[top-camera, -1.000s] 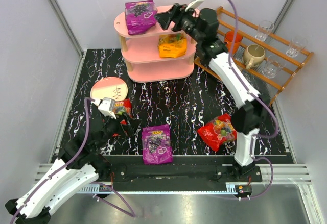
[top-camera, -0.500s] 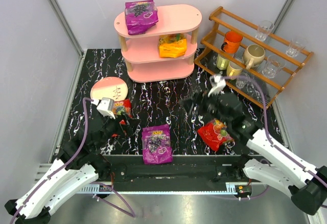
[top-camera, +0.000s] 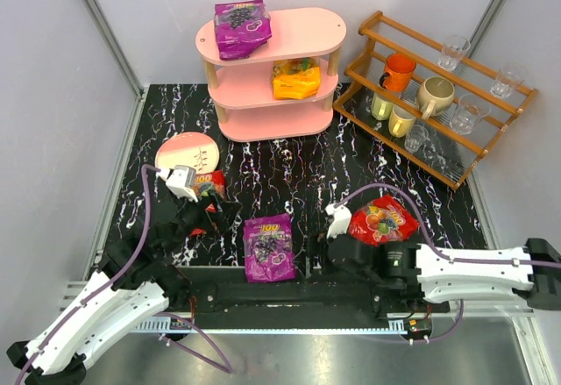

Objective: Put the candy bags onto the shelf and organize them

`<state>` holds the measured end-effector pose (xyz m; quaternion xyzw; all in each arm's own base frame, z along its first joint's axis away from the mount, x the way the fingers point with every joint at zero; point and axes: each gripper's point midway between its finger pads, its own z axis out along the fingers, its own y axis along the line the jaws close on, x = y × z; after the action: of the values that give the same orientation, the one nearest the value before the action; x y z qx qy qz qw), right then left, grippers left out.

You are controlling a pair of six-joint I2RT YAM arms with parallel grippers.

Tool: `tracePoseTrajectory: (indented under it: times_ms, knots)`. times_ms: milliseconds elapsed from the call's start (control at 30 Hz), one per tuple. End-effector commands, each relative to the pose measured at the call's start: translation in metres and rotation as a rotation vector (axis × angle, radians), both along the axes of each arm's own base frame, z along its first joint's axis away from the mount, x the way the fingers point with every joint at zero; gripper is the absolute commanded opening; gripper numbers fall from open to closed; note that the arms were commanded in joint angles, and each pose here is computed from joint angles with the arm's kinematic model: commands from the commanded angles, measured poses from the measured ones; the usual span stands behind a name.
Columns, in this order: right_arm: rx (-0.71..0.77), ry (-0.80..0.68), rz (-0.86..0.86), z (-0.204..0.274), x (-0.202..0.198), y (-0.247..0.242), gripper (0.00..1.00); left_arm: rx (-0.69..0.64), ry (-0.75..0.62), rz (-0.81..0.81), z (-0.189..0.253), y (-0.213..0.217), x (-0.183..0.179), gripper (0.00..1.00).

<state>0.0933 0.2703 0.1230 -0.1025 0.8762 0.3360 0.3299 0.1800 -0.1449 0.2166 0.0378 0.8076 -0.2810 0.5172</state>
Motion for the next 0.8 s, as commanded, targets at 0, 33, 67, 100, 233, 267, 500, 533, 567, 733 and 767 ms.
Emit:
tracePoseTrajectory:
  times_ms: [0, 33, 67, 100, 233, 267, 500, 533, 567, 733, 767]
  knots:
    - [0.105, -0.042, -0.159, 0.016, 0.005, 0.018, 0.95, -0.065, -0.040, -0.001, 0.027, 0.000, -0.003, 0.99]
    - [0.104, -0.049, -0.170, 0.011, 0.005, 0.019, 0.95, -0.070, -0.040, 0.000, 0.028, 0.001, -0.004, 0.99]
    - [0.130, -0.044, -0.171, 0.013, 0.003, 0.024, 0.95, -0.070, -0.037, 0.004, 0.027, 0.003, -0.005, 0.99]
    - [0.132, -0.039, -0.171, 0.011, 0.002, 0.025, 0.95, -0.079, -0.042, 0.006, 0.028, 0.004, -0.007, 0.99]
    - [0.120, -0.016, -0.146, -0.001, -0.005, 0.033, 0.95, -0.083, -0.041, 0.023, 0.027, 0.011, -0.011, 0.99]
    - [0.148, -0.010, -0.139, 0.002, -0.006, 0.039, 0.95, -0.080, -0.036, 0.030, 0.025, 0.012, -0.011, 0.99]
    - [0.147, 0.044, -0.129, -0.026, -0.013, 0.051, 0.86, -0.091, -0.033, 0.033, 0.023, 0.012, -0.011, 0.99]
    - [0.136, 0.054, -0.125, -0.035, -0.014, 0.054, 0.83, -0.092, -0.031, 0.030, 0.023, 0.011, -0.011, 0.99]
    - [0.149, 0.068, -0.126, -0.037, -0.014, 0.058, 0.77, -0.090, -0.026, 0.029, 0.021, 0.010, -0.010, 0.99]
    - [0.158, 0.117, -0.041, -0.045, -0.029, 0.081, 0.59, -0.092, -0.024, 0.019, 0.019, 0.006, -0.009, 0.99]
    - [0.160, 0.112, -0.035, -0.045, -0.029, 0.081, 0.43, -0.092, -0.024, 0.019, 0.019, 0.006, -0.008, 0.99]
